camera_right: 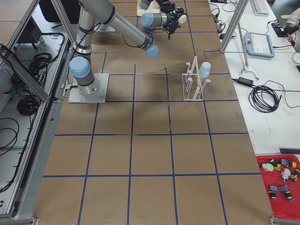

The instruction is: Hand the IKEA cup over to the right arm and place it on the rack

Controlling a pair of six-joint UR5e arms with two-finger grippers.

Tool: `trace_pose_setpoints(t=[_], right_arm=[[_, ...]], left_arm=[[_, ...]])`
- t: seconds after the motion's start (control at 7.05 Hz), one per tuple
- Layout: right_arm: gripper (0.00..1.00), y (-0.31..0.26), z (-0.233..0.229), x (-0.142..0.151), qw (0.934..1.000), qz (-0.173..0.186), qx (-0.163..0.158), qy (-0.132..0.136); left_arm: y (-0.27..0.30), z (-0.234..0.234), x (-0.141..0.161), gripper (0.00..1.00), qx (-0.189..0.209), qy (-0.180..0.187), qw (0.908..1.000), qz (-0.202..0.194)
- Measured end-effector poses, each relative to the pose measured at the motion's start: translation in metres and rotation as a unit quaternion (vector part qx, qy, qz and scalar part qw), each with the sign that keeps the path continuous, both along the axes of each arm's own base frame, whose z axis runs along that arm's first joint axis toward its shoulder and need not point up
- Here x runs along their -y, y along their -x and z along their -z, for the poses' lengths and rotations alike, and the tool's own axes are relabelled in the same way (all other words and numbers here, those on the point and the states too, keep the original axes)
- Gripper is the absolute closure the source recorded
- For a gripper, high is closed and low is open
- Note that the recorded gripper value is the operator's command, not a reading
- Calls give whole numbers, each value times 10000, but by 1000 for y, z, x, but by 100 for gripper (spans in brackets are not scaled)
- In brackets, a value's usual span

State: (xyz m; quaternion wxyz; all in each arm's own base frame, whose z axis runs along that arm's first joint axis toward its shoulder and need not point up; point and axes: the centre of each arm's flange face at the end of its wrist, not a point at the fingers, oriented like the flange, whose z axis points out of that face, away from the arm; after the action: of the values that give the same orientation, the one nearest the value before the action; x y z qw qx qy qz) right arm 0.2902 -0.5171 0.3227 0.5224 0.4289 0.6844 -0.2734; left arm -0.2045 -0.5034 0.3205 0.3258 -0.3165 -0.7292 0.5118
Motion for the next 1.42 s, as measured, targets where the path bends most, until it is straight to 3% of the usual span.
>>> trace_pose_setpoints(t=[1.13,1.42], right_arm=[[1,-18,0,6,9999,-89,142,-20],[9,-24,3,9,9998,-125,139,-34]], left_arm=[[0,-3,-2,89,-114,-60,9999,-60],[0,-4,-2,89,-127,-73,9999,-67]])
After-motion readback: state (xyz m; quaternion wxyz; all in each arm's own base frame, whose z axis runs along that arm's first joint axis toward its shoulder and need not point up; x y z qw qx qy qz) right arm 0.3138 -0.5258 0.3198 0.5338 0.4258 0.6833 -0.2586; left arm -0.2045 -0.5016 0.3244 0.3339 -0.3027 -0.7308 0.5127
